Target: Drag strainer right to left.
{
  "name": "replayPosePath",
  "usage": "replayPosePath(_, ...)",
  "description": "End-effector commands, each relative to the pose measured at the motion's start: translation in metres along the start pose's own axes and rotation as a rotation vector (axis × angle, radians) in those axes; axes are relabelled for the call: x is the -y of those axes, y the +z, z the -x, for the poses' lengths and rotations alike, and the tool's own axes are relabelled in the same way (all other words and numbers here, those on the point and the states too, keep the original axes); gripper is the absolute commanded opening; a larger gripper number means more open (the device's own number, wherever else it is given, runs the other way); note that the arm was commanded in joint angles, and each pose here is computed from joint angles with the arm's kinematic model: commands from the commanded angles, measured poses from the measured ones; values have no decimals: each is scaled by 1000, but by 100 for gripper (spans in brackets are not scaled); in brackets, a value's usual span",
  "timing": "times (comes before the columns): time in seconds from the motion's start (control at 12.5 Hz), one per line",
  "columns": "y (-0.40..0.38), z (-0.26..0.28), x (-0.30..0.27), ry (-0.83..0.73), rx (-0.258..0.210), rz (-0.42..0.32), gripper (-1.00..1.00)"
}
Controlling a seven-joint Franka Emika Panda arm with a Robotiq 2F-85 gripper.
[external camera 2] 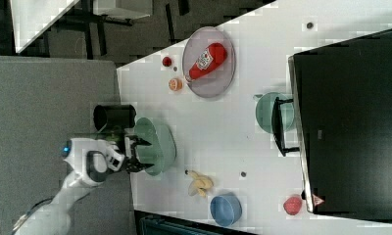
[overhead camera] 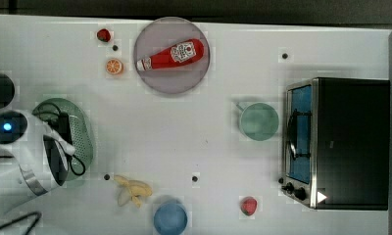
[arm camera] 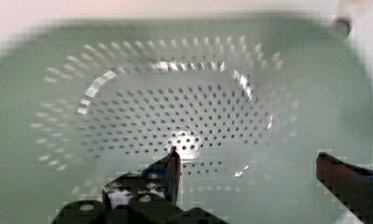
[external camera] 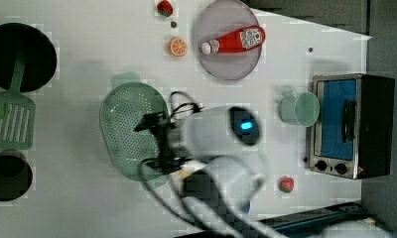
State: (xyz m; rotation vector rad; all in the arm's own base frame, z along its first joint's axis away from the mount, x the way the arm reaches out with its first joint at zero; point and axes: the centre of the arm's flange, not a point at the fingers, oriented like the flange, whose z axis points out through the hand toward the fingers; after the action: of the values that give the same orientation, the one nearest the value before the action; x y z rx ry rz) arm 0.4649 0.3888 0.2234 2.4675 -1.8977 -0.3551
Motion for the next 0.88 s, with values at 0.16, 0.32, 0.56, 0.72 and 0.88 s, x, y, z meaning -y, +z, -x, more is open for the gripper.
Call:
replayPosePath(0.16, -207, -126, 15, -230, -18, -210, 100)
replayPosePath(0.32, -274, -197, -7, -377, -121, -226, 100)
replayPosePath(0.56, -341, -294, -58, -508, -229, -163, 100)
replayPosePath(0.72, -365, -336, -97, -531, -206, -106, 100)
replayPosePath(0.88, -383, -356, -126, -501, -168, -98, 100)
